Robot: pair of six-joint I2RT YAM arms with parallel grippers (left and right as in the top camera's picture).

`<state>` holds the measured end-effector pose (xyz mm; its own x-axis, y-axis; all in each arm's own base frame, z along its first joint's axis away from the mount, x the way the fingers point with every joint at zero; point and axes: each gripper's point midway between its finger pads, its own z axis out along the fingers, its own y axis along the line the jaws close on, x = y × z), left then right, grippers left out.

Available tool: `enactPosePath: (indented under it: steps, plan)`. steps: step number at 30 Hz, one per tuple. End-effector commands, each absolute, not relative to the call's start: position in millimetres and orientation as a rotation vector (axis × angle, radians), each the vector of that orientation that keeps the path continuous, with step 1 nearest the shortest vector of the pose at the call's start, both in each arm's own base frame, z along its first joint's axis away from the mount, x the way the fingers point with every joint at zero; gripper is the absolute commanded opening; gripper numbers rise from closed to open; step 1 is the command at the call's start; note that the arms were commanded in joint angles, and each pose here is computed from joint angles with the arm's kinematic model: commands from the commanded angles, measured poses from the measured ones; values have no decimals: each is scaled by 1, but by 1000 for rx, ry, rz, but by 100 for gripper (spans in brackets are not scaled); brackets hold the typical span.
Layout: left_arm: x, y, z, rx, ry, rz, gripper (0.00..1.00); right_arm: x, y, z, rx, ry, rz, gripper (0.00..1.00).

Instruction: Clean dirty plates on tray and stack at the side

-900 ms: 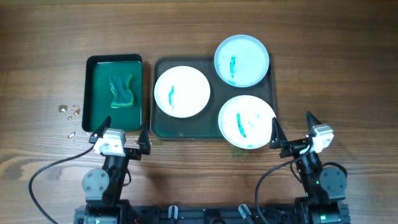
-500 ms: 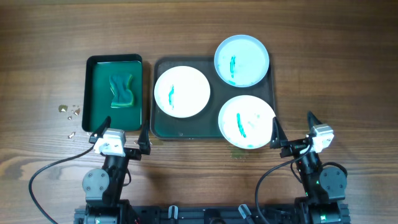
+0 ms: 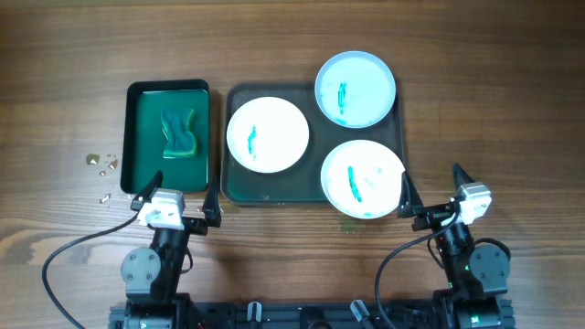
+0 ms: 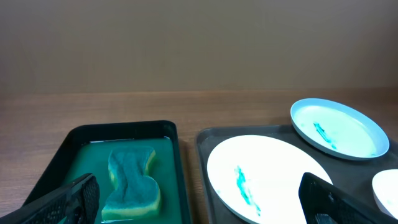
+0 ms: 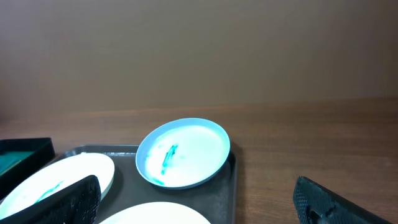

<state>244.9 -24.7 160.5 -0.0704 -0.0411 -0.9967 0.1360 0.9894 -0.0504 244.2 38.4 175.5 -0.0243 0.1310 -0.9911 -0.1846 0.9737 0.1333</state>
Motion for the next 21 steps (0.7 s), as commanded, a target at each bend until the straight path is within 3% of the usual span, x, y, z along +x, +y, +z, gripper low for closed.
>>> enactPosePath:
  steps: [1, 21]
  plan:
    - [245, -22, 162, 79, 1623, -120, 100, 244, 37, 184, -40, 1540, 244, 100]
    - [245, -23, 174, 86, 1597, -125, 100, 242, 45, 210, -135, 1517, 220, 100]
